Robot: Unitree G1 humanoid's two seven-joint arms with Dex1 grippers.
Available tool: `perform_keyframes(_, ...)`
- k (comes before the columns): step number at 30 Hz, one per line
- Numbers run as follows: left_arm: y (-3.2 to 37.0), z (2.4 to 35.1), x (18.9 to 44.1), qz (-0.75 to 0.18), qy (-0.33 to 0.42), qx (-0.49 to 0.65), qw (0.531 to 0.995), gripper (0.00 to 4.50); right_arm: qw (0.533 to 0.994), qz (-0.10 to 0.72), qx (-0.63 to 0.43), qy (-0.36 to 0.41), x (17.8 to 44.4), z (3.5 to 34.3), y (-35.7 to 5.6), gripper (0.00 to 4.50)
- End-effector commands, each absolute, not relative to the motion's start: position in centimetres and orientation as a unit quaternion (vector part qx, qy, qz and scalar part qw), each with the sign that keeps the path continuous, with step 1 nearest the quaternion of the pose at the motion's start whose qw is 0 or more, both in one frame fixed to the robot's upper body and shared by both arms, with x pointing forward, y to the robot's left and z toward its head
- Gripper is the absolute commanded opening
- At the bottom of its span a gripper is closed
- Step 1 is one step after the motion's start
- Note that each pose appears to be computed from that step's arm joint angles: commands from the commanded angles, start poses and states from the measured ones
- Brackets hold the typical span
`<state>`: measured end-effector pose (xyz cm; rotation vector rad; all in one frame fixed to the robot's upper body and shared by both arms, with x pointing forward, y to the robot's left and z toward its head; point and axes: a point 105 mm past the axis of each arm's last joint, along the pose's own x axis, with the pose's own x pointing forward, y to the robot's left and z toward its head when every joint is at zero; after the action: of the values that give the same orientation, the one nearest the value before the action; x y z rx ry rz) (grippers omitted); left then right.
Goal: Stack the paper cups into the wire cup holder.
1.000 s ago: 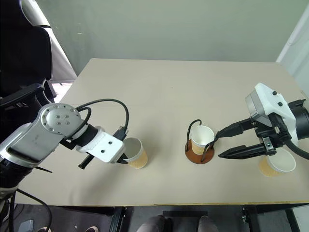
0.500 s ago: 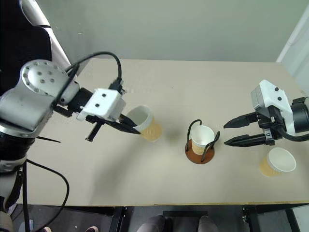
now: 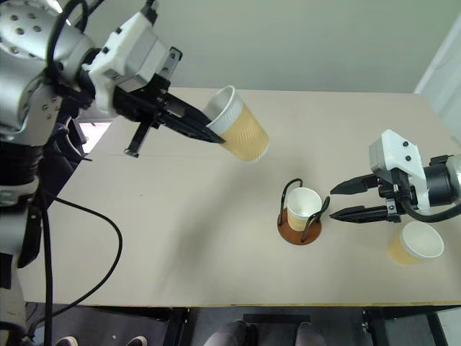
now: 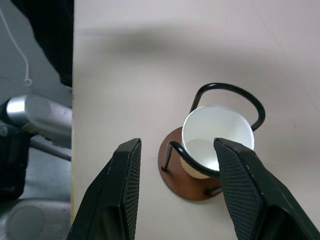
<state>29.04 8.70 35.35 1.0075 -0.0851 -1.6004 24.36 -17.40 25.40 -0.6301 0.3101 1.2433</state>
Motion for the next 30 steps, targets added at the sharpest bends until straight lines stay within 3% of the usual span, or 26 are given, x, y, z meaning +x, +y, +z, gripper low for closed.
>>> perform_keyframes(1, 8.3, 35.0, 29.7, -0.695, -0.035, 0.448, 0.562, 0.01, 0.768, 0.553, -0.301, 0.114, 24.0, 26.4, -17.2, 2.3)
perform_keyframes(8, 5.1, 33.5, 31.6, -0.714, -0.025, 0.462, 0.526, 0.01, 0.783, 0.536, -0.294, 0.113, 23.4, 25.7, -17.3, 2.3)
perform_keyframes(15, 1.7, 34.6, 32.5, -0.721, -0.061, 0.464, 0.511, 0.01, 0.796, 0.518, -0.292, 0.112, 23.0, 25.5, -17.6, 2.3)
perform_keyframes(30, -2.4, 31.9, 30.9, -0.772, -0.064, 0.449, 0.445, 0.01, 0.816, 0.49, -0.282, 0.123, 21.7, 24.5, -18.4, 2.3)
